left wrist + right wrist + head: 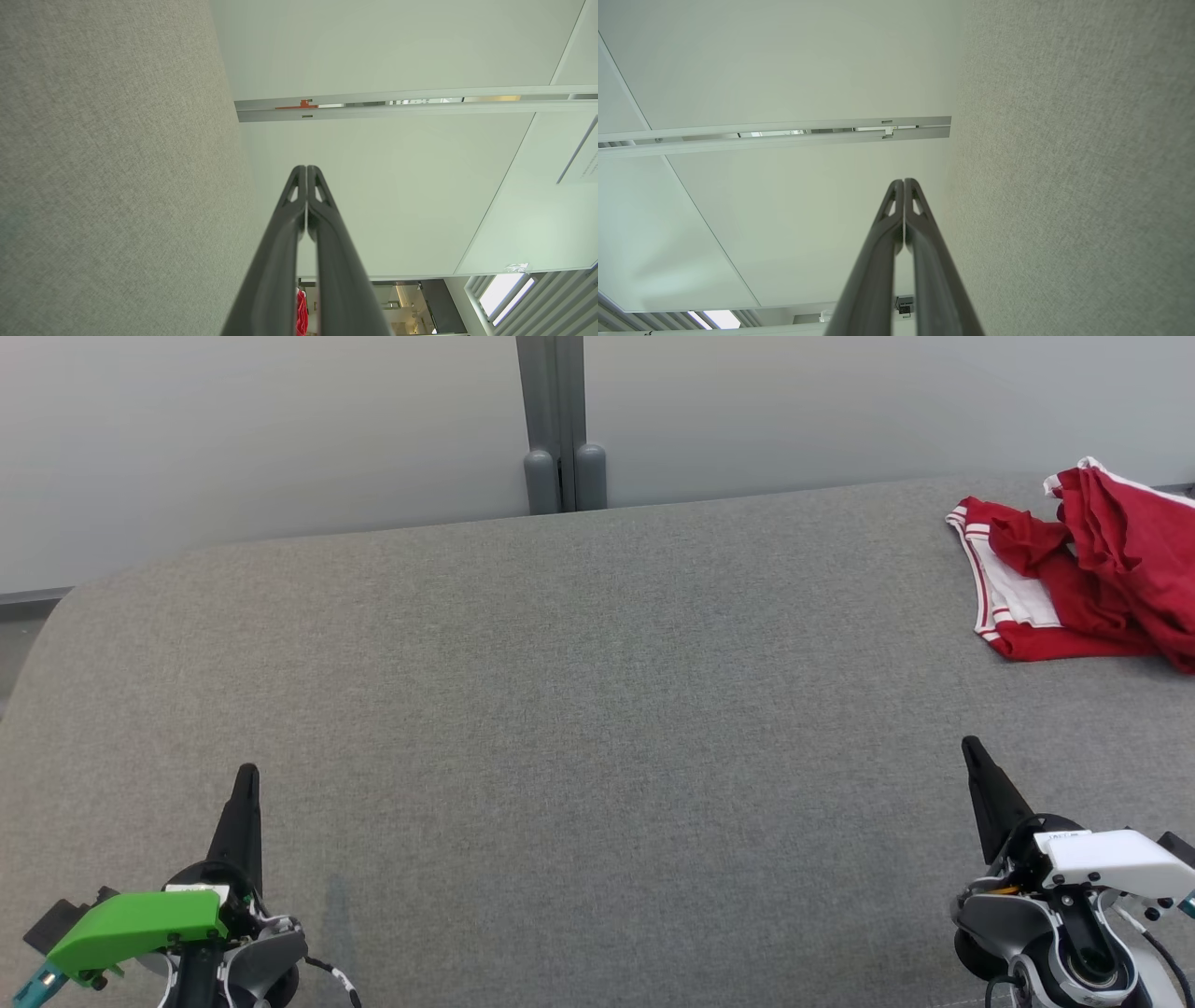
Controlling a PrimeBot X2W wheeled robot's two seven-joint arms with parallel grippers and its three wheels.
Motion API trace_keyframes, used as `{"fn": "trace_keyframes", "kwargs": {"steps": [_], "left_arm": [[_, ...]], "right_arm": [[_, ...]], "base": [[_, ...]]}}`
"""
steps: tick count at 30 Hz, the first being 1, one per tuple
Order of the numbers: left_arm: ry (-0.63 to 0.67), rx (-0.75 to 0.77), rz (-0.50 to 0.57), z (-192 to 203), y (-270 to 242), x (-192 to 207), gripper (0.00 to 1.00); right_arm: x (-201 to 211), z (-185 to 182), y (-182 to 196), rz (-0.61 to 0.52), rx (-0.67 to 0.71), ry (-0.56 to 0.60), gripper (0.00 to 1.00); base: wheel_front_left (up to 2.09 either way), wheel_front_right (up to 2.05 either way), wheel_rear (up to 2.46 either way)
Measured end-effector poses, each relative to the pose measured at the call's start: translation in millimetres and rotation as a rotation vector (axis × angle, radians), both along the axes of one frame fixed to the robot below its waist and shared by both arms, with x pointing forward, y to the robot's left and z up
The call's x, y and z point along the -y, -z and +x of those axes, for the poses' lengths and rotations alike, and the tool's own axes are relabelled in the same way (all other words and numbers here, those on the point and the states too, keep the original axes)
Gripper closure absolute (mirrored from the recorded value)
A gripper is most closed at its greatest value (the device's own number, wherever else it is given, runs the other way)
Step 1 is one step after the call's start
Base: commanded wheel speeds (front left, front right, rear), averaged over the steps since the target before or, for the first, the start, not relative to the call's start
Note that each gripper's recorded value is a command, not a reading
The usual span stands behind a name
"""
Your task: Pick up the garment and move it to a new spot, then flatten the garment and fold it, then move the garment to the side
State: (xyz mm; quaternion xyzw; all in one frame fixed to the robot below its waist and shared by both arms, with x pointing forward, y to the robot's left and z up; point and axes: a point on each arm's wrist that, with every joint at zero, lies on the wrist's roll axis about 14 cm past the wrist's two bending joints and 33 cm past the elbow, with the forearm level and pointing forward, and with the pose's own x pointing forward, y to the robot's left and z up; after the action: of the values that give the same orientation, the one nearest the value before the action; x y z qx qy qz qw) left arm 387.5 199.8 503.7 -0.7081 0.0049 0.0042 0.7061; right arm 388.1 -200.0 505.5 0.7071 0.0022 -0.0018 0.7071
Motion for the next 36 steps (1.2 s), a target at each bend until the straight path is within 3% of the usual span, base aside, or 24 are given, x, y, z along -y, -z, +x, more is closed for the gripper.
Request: {"fn": "trace_keyframes", "kwargs": {"steps": [36], "left_arm": [[0.0, 0.0, 0.0, 0.0, 0.0, 0.0, 1.0]], "right_arm": [[0.1, 0.1, -0.1, 0.0, 0.0, 0.0, 1.0]], "base": [[0.0, 0.0, 0.0]]}}
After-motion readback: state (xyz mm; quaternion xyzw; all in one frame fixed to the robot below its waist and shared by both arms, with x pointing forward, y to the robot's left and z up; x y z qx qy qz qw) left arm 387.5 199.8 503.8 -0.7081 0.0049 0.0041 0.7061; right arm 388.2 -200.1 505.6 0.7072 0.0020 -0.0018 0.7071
